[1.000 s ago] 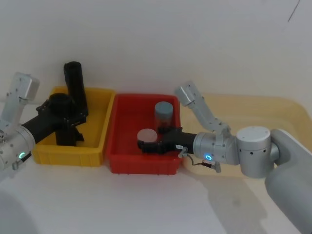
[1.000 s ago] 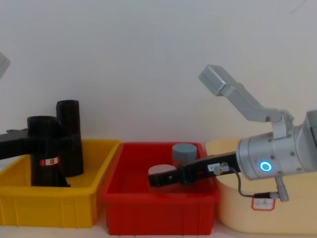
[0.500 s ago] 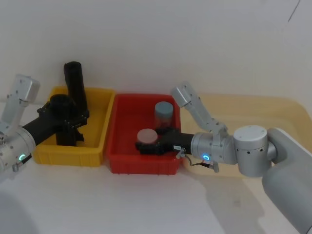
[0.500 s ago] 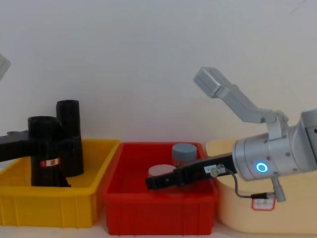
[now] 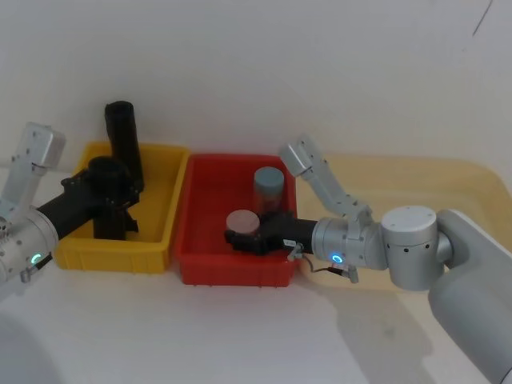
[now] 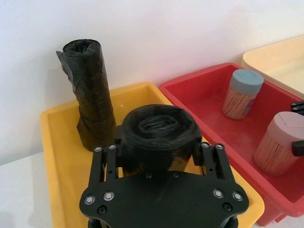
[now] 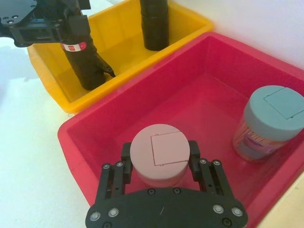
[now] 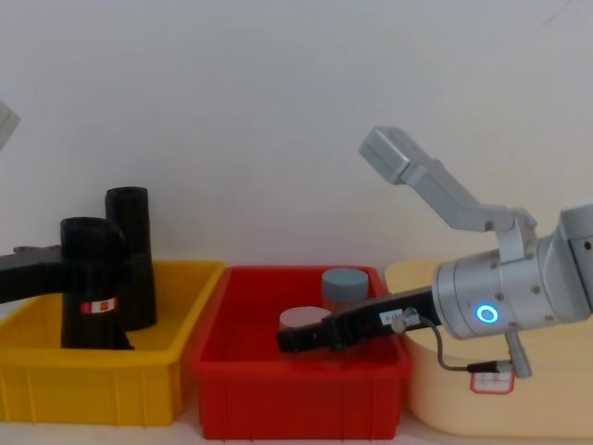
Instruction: Pick up the garbage bag with the one hand and transfer it to the other hand.
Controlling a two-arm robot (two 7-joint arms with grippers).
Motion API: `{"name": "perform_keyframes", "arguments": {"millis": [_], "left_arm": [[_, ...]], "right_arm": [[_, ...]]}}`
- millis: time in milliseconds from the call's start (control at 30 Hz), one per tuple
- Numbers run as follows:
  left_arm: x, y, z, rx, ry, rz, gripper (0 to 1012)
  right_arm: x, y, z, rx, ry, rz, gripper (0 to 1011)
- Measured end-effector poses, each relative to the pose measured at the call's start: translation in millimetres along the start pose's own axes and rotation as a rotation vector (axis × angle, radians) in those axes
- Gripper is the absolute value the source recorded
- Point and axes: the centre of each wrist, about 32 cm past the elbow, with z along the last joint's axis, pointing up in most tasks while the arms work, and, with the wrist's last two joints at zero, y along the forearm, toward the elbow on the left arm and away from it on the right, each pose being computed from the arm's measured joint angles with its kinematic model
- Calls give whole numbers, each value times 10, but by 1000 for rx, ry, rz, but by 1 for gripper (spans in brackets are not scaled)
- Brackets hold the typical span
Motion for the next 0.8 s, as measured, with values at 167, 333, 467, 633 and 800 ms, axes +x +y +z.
{"name": "perform_keyframes", "arguments": {"millis": [167, 333, 467, 633, 800], "left_arm": [[0, 1, 0, 0, 0, 0, 641], [0, 3, 0, 1, 1, 0, 557], [0, 4, -1, 1, 1, 0, 517], [0, 4, -1, 1, 1, 0, 488], [0, 4, -2, 1, 1, 0, 464]], "right_arm": [[1, 1, 0, 0, 0, 0, 666], [2, 2, 2, 0, -1, 0, 666], [1, 3, 2, 0, -1, 1, 666], [0, 5, 1, -1, -1, 1, 666], [1, -3, 9, 2, -3, 1, 666]]}}
